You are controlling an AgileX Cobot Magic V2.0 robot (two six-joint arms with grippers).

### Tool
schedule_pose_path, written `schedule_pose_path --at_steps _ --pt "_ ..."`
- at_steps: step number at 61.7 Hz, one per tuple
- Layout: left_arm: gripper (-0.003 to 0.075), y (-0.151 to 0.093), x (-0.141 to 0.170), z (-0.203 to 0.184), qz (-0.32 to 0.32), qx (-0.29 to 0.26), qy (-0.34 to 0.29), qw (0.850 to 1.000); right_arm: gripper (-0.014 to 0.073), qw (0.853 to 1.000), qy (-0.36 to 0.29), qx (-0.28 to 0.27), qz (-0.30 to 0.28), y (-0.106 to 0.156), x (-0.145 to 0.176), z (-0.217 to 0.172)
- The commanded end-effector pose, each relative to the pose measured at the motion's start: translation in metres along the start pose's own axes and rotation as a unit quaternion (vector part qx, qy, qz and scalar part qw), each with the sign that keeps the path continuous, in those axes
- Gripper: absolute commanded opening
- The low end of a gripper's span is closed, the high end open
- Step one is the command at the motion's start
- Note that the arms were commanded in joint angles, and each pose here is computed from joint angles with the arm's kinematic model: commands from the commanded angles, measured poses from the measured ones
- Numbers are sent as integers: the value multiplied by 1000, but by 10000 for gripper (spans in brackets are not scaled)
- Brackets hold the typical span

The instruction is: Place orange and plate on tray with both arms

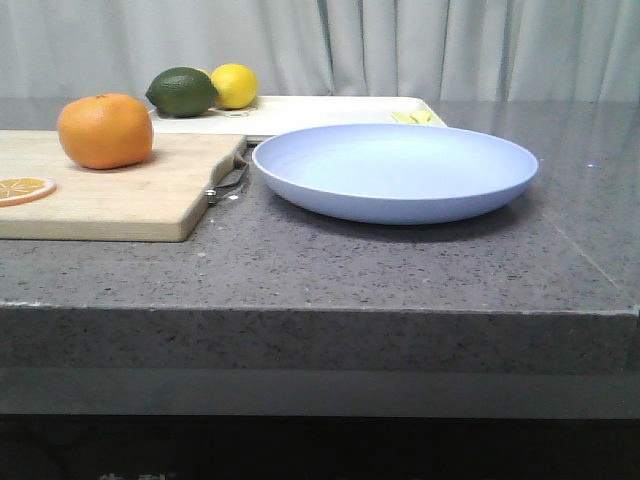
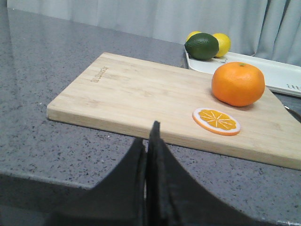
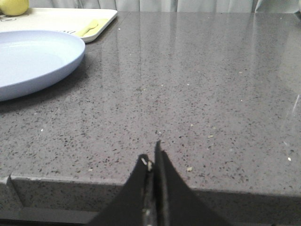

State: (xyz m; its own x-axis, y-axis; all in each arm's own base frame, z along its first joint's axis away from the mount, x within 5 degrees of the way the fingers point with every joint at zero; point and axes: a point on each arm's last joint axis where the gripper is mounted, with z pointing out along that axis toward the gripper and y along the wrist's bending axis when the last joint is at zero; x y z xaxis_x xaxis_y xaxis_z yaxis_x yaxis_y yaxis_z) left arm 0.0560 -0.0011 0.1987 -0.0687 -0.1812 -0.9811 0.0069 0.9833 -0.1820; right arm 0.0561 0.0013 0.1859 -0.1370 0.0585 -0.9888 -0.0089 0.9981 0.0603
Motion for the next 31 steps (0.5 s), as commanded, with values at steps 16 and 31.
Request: schedule_pose_path --at_steps 16,31 --pt "-18 -5 -30 -7 4 25 -152 988 -69 993 -115 0 -5 1 -34 -9" --pt "-18 -17 -93 -14 53 18 -154 986 -62 992 -127 -3 -5 5 -91 -18"
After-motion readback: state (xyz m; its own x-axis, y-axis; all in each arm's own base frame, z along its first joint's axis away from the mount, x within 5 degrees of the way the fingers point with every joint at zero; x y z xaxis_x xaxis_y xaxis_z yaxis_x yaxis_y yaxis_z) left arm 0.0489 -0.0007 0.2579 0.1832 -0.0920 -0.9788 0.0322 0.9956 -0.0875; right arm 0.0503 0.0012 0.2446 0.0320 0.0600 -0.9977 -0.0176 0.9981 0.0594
